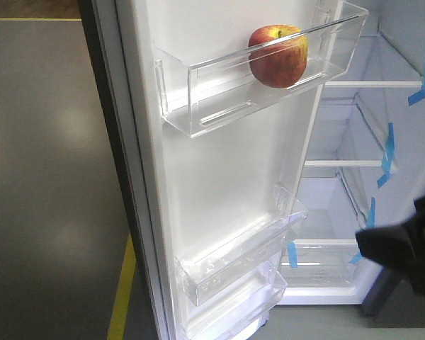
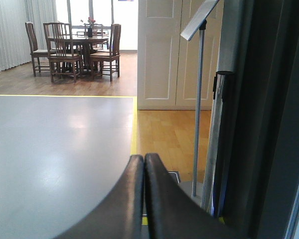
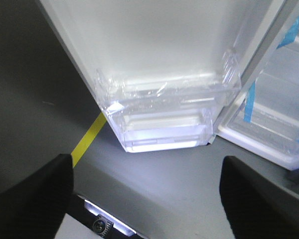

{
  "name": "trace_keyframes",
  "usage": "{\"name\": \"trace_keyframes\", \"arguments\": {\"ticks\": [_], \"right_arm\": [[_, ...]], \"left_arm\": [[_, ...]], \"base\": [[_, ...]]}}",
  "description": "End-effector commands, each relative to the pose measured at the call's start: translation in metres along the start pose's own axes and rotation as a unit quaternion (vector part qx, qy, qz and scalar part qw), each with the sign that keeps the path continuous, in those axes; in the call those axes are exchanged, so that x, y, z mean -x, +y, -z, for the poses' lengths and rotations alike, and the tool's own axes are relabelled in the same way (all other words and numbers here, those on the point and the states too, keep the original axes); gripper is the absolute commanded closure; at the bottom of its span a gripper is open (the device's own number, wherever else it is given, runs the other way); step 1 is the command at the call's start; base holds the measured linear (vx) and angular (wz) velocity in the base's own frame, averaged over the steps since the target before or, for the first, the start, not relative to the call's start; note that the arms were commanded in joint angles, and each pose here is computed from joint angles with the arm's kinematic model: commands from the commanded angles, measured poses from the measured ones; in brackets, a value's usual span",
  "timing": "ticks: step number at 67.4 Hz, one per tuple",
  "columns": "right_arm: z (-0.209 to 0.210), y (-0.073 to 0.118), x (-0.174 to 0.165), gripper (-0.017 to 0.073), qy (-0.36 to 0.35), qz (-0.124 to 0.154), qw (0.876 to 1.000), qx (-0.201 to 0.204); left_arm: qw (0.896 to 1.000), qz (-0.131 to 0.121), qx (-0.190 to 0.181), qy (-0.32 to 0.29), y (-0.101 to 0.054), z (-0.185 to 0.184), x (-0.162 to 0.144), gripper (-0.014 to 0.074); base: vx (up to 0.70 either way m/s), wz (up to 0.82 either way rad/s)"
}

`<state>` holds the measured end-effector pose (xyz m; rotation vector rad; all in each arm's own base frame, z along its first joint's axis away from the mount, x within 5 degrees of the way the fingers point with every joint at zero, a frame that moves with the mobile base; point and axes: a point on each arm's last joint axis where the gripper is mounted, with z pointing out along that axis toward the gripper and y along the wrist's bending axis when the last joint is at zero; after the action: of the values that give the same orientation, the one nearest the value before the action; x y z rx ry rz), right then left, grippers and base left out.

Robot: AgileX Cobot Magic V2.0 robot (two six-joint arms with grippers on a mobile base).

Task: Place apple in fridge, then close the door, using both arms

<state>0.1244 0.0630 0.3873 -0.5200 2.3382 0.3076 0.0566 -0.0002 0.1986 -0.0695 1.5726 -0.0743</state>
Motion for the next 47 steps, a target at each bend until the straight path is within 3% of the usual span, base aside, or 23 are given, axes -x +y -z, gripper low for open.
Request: {"name": "trace_keyframes", "arguments": {"ticks": [1,10,25,47], "right_arm": [[0.007,0.000,-0.020,-0.0008,-0.038,-0.006,0.999,-0.001],[0.010,0.000,-0.059,-0.0008,-0.043,-0.011,0.999,-0.001],[0.016,0.000,-0.095,-0.0008,-0.069,-0.011,0.998,-0.001],[0.024,0.001,-0.105,-0.0008,-0.084,-0.009,0.996,0.001]], "left_arm": [[0.999,0.005,-0.001,-0.032,0.000,0.000,-0.002,0.0598],[0.999,0.005,-0.001,-0.032,0.000,0.000,-0.002,0.0598],[0.999,0.005,-0.001,-0.032,0.000,0.000,-0.002,0.0598],[0.999,0.005,-0.001,-0.032,0.000,0.000,-0.002,0.0598]], "base": [[0.00,0.00],[0.00,0.00],[0.00,0.00],[0.00,0.00]]}}
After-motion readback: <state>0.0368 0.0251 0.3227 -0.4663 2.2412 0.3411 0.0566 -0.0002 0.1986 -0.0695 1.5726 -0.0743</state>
